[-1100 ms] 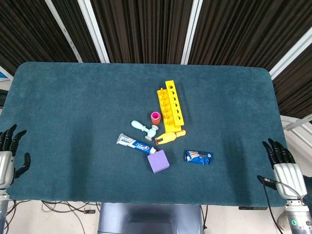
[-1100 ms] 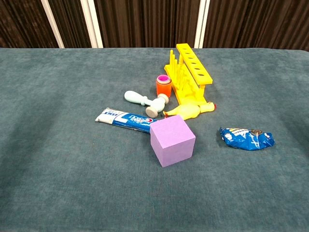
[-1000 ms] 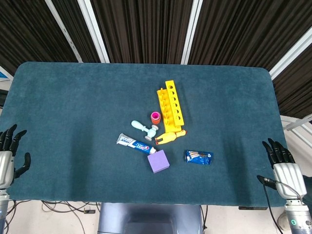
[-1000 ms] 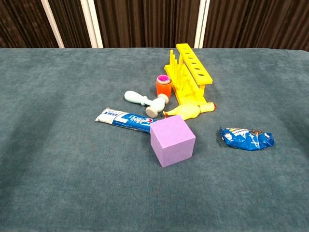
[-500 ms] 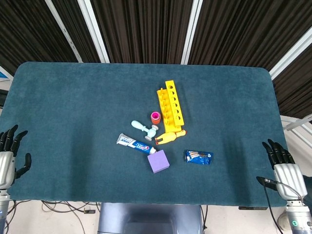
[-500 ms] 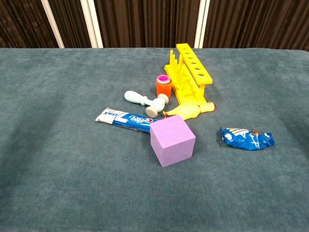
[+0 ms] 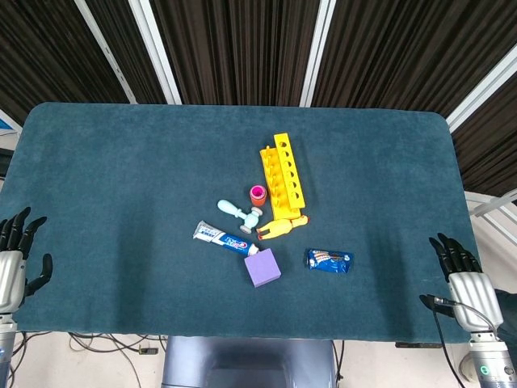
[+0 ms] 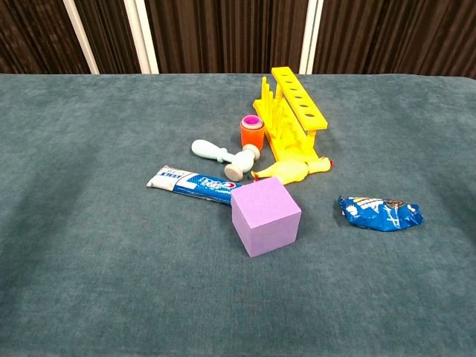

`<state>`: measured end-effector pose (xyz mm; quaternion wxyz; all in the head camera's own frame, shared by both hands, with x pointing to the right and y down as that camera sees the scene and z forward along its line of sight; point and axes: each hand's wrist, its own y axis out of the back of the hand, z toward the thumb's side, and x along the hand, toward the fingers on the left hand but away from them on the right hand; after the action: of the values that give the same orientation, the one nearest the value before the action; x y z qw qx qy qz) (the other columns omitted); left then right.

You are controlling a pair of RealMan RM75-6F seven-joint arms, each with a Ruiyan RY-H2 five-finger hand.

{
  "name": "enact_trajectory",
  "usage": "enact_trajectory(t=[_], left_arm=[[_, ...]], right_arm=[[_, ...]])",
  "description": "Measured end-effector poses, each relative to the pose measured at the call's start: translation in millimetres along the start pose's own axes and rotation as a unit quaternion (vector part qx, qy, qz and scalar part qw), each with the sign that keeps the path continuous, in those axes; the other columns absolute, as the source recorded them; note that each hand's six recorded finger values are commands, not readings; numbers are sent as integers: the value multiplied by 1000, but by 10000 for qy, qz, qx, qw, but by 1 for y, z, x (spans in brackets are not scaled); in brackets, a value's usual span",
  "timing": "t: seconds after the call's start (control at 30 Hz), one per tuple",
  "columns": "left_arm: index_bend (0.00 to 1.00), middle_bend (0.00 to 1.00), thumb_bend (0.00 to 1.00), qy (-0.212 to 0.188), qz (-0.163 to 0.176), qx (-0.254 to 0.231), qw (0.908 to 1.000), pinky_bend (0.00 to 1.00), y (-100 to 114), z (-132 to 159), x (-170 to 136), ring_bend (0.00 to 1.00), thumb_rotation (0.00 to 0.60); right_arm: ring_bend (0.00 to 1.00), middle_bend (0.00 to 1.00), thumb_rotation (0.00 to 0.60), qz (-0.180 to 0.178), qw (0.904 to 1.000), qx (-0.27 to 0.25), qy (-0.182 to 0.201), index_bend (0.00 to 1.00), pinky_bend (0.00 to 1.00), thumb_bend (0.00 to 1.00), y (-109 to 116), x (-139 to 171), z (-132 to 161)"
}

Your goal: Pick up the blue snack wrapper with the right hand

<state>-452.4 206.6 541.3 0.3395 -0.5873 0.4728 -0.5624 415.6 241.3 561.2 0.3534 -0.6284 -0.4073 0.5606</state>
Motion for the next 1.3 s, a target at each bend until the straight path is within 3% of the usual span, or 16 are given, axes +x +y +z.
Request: enact_trajectory(t=[0.3,0.63,0.93,1.13,1.3], left_arm=[[145,0,518,63,-64,-35,10000,0,-2,-2,2,0,600],[145,0,517,141,-140,-56,9998,0,-5,-4,5,0,600],[145,0,518,200,-220,-87,9995,0,-8,-7,9,0,600],[145,0,517,205,-212,-128,9995,0,-6,-6,8,0,600],[144,0,518,234,-254,-112,9993,0,-8,-7,7,0,600]], right_arm=[[76,51,600,691,9975,-170,-49,26,166,57,-13,-10,8],[80,76,600,1982,9796,-245,235,27,166,48,-31,-62,55],[80,114,600,2449,9693,116,193,52,167,46,-50,-94,98],[155,187,600,2442,9688,138,401,111,166,47,-80,-97,141],[194,216,600,2392,9702,105,367,144,166,97,-98,-97,156]])
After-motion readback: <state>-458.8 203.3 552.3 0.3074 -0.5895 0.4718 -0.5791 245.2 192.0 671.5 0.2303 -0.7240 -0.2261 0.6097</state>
